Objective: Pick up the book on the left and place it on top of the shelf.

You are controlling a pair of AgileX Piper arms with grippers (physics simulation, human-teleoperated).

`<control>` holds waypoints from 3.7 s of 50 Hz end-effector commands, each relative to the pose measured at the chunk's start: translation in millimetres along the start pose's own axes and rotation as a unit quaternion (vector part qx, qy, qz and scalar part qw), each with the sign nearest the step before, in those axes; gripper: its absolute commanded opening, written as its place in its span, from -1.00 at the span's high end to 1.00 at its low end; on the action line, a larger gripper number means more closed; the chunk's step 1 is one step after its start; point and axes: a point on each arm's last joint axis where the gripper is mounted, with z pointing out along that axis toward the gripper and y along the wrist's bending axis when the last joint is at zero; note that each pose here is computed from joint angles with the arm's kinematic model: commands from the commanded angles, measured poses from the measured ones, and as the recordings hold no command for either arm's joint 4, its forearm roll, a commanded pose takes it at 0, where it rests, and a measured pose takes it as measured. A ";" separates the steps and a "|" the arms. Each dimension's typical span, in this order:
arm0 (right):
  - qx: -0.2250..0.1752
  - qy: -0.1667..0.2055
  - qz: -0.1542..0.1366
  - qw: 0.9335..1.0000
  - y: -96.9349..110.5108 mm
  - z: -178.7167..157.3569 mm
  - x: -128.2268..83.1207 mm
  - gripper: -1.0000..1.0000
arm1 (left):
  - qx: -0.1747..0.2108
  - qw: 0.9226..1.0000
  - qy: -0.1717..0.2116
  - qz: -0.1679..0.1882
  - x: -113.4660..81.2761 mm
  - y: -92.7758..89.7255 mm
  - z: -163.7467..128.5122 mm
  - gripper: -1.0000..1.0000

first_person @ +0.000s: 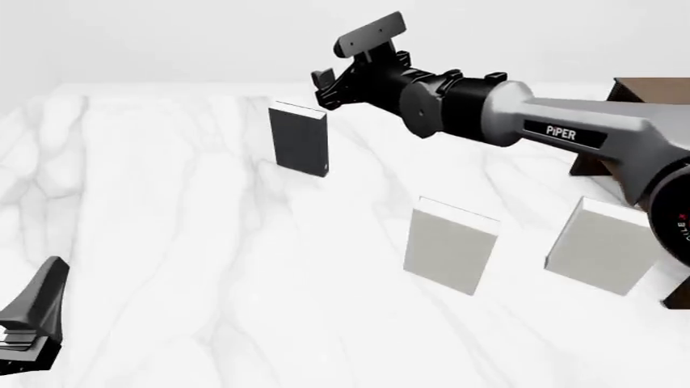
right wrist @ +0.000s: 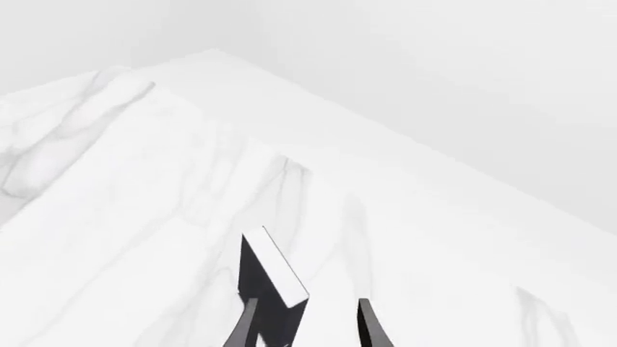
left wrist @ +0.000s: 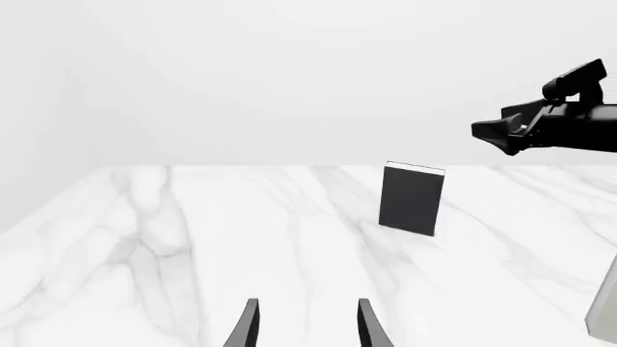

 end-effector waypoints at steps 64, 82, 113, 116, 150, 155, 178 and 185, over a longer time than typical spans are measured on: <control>-0.001 0.048 0.038 0.998 9.3 74.7 85.7 -1.00 | 0.000 1.000 0.000 0.000 0.0 0.0 0.0 -1.00; 0.000 0.059 0.044 0.997 9.3 92.4 103.4 -1.00 | 0.000 1.000 0.000 0.000 0.0 0.0 0.0 -1.00; -0.007 0.080 0.047 0.996 19.3 113.6 130.9 -1.00 | 0.000 1.000 0.000 0.000 0.0 0.0 0.0 -1.00; -0.007 0.080 0.047 0.996 19.1 114.7 131.4 -1.00 | 0.000 1.000 0.000 0.000 0.0 0.0 0.0 -1.00; -0.012 0.072 0.050 0.996 25.7 115.8 126.2 1.00 | 0.000 1.000 0.000 0.000 0.0 0.0 0.0 -1.00; -0.014 0.068 0.048 0.996 27.9 111.0 122.5 1.00 | 0.000 1.000 0.000 0.000 0.0 0.0 0.0 -1.00; -0.011 -0.003 0.046 0.999 21.2 49.4 47.0 1.00 | 0.000 1.000 0.000 0.000 0.0 0.0 0.0 -1.00; -0.014 -0.010 0.041 0.999 22.5 30.8 33.4 1.00 | 0.000 1.000 0.000 0.000 0.0 0.0 0.0 -1.00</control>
